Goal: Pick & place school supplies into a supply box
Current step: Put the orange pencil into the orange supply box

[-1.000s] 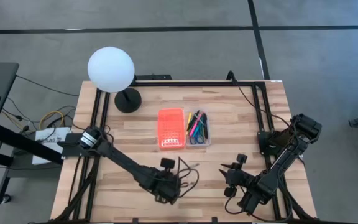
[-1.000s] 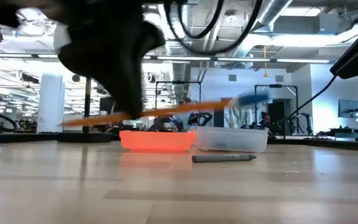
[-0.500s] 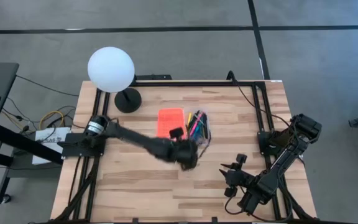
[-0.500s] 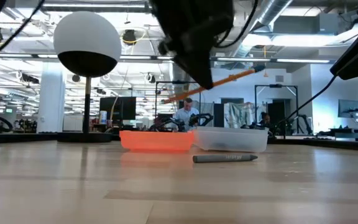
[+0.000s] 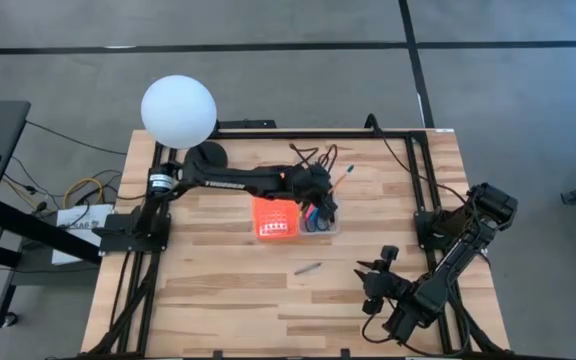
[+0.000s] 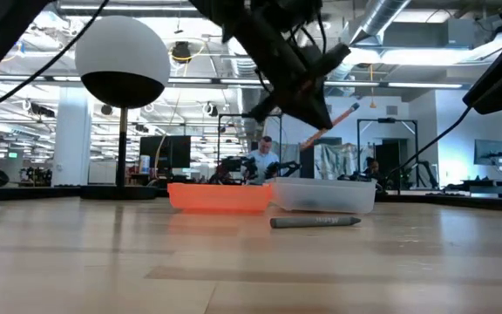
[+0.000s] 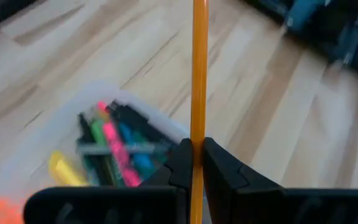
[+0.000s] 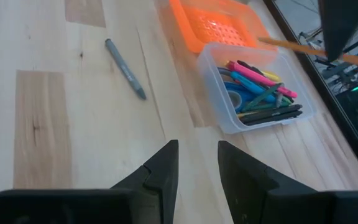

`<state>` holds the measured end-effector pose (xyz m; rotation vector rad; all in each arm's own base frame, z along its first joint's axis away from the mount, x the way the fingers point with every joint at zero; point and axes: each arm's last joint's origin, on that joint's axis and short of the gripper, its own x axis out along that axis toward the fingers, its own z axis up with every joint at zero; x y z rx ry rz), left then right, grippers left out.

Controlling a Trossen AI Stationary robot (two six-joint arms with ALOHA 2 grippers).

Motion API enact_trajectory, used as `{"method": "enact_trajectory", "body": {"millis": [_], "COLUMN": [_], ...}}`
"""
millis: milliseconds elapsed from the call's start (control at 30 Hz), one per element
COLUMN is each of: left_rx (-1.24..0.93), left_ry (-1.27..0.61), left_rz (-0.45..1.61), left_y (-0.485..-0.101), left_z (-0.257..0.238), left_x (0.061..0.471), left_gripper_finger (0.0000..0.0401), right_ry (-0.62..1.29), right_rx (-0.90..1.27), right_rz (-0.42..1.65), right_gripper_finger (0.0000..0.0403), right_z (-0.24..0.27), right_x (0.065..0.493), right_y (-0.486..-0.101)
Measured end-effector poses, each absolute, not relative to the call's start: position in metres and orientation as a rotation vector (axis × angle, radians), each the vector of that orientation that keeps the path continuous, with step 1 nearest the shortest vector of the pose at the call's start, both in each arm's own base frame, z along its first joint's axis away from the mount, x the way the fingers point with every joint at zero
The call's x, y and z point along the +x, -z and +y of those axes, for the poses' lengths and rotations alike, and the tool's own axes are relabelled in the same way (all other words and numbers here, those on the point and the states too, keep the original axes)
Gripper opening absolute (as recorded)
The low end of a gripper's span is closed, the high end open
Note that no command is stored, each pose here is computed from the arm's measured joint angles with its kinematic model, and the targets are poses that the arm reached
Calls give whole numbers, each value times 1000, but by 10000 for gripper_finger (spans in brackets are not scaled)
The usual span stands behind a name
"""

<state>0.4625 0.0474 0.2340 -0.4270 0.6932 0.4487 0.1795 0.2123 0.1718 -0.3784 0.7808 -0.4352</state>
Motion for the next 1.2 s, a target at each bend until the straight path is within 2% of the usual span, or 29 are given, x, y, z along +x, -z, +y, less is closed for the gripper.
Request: {"method": "enact_trajectory", "body": {"millis": [267,833,1200], "left_rx": [-561,-528,-506], "left_ry": [-472,-577,-576], "left_rz": [700,902,910], "left_y": [-203,-185,-184], "left_z": [62,58,57], "left_x": [473,459,458], "left_gripper_finger": [13,15,77], "right_ry": [427,424,423], "right_rx": [-391,-386,-386], "right_rz": [782,779,778], "right_gripper_finger": [106,106,106], "right_z": [214,215,215], "right_x": [176,175,175], "right_y": [-172,-172,-172]}}
